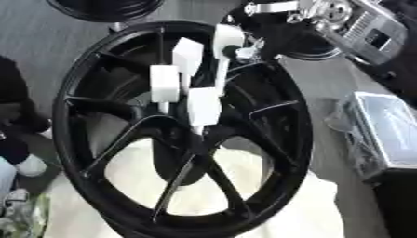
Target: Pull the pin out of the wheel hub.
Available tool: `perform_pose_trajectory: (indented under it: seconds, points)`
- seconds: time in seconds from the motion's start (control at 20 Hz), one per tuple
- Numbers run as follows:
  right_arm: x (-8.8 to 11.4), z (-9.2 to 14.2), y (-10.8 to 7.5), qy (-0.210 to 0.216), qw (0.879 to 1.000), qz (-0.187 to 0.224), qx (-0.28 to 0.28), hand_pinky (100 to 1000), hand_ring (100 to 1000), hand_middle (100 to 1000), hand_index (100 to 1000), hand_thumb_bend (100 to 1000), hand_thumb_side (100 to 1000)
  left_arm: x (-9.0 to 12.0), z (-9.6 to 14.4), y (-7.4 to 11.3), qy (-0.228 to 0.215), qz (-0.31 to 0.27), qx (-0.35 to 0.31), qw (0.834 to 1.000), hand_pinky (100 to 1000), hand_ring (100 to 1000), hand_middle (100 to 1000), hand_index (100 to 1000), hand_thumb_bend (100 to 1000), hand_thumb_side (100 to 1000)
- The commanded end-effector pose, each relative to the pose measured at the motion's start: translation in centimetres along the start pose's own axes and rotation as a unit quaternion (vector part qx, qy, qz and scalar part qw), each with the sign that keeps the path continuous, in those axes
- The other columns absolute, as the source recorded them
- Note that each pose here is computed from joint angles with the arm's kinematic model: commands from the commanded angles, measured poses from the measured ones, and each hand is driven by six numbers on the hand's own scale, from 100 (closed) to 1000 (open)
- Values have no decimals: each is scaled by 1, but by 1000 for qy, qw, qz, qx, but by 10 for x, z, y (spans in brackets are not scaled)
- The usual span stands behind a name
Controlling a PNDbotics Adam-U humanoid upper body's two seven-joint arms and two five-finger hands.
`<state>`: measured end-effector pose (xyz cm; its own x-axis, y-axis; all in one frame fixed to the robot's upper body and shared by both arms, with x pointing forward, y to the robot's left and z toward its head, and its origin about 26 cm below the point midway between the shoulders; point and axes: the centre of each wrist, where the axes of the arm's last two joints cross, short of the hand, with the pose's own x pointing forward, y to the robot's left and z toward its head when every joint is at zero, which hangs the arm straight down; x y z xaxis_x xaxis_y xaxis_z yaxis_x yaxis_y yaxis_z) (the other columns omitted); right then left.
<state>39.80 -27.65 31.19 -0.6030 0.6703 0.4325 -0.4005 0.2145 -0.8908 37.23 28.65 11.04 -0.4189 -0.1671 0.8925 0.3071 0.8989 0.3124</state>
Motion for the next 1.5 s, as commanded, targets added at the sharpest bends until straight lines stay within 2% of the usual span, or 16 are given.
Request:
perform_pose_trajectory:
  seconds: [0.05,0.25,0.45,0.6,0.85,0.9,0.95,1.05,1.1,1.15,1.2,1.3,1.35,1.4,1.45,1.5]
  points:
    - [6,35,-25,-2,998,17,-65,703,457,330,563,100,209,9,-2,9,-10,-18,-1,1000,845,989,794,697,389,742]
    - [-2,83,-32,-3,985,7,-171,706,450,323,563,100,213,11,-3,9,-12,-16,3,1000,845,989,794,697,389,742]
    - [-19,131,-28,26,963,-4,-269,712,449,323,566,100,181,11,-1,12,-13,-17,9,1000,846,990,794,697,388,743]
    - [-42,163,-17,74,940,-11,-333,727,465,343,585,100,163,10,1,15,-11,-18,16,1000,846,990,795,696,388,742]
    - [-96,216,21,183,902,-18,-390,758,501,385,620,100,182,9,6,19,-7,-21,27,999,846,991,795,696,387,742]
    - [-104,224,29,202,896,-18,-396,768,520,408,636,100,100,8,6,20,-7,-22,29,999,846,991,795,696,387,742]
    - [-111,232,36,220,890,-15,-398,768,521,409,636,100,172,8,7,20,-6,-22,31,999,846,991,795,696,387,742]
    - [-124,246,50,265,877,-1,-401,788,569,461,674,100,148,8,8,21,-6,-22,34,999,846,992,795,696,388,742]
    - [-130,252,58,290,873,5,-393,815,634,532,731,100,199,8,8,21,-5,-22,35,999,846,992,795,696,388,742]
    - [-135,257,65,313,870,8,-382,834,693,595,780,100,198,8,8,22,-5,-21,36,999,846,992,795,697,388,742]
    - [-140,260,73,333,867,5,-369,861,765,711,847,100,198,8,8,22,-5,-21,36,999,846,992,795,697,388,742]
    - [-151,267,88,365,868,-14,-337,903,845,827,911,100,333,8,8,21,-5,-21,36,999,845,993,795,696,389,742]
    - [-156,270,94,375,870,-24,-319,958,950,936,978,100,468,8,8,21,-5,-20,36,999,845,993,795,696,389,742]
    - [-159,273,99,391,871,-28,-295,965,963,950,985,100,451,8,8,21,-6,-20,37,999,846,993,795,696,389,742]
    - [-162,276,101,406,871,-26,-277,990,997,976,996,100,224,8,8,21,-5,-20,37,999,846,993,795,696,389,742]
    - [-163,279,101,416,867,-19,-273,989,984,954,987,100,249,8,8,22,-5,-20,38,999,846,993,795,696,389,742]
